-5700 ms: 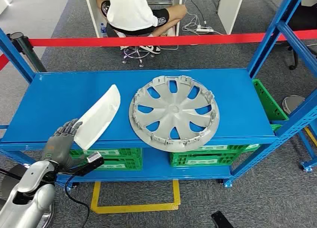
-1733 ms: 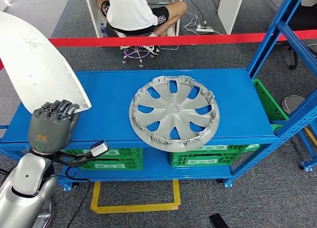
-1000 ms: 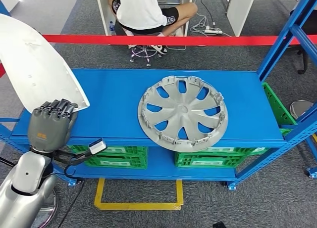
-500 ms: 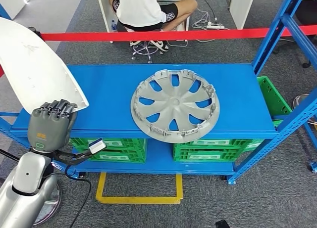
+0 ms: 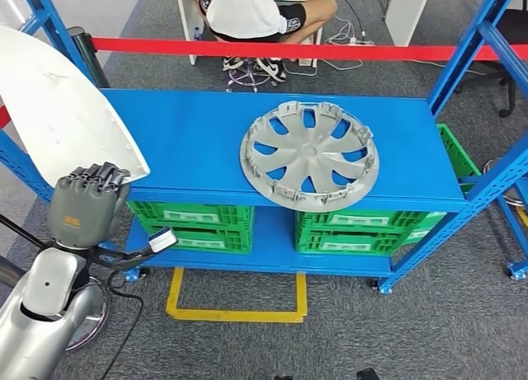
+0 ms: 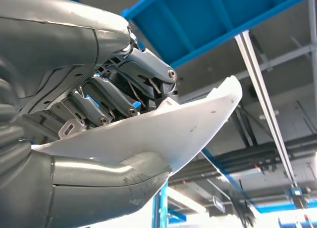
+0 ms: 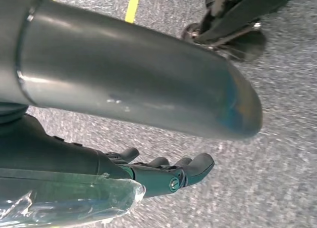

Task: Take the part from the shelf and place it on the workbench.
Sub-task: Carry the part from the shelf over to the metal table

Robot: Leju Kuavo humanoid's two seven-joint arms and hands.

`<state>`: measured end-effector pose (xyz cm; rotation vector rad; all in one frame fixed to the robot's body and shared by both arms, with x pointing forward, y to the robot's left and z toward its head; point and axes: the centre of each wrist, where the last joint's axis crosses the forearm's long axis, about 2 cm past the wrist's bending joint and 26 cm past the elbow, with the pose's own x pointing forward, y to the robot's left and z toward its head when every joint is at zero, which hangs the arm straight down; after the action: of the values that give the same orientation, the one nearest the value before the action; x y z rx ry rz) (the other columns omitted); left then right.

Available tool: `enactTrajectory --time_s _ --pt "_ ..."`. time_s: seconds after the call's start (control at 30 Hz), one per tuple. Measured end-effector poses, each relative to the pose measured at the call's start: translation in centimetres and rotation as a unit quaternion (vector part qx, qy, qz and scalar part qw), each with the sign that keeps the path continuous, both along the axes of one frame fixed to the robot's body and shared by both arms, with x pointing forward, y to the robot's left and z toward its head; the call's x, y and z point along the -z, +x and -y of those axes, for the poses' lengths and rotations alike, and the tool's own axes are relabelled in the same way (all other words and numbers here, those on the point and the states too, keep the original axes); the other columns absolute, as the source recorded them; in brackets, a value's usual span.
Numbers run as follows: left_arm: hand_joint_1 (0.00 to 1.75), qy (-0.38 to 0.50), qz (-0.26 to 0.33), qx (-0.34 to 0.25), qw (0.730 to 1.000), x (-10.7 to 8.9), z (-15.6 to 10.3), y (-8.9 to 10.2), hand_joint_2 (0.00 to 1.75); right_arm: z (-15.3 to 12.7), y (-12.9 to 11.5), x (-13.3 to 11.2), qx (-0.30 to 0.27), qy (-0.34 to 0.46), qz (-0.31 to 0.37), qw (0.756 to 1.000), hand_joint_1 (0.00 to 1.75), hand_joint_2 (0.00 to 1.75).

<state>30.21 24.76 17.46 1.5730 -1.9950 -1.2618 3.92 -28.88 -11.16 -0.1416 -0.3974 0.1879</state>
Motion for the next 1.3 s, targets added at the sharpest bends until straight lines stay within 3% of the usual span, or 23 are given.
enactTrajectory --time_s 0.5,1.3 --pt "1.75 -0.003 -0.048 -0.017 0.999 0.5 -1.2 0.6 1.75 0.8 -0.3 0.0 0.003 0.008 0.006 1.0 0.0 0.0" --pt "1.75 -0.007 -0.057 -0.019 0.998 0.2 -1.3 1.1 1.75 1.6 -0.4 0.0 0.007 0.006 0.003 1.0 0.0 0.0"
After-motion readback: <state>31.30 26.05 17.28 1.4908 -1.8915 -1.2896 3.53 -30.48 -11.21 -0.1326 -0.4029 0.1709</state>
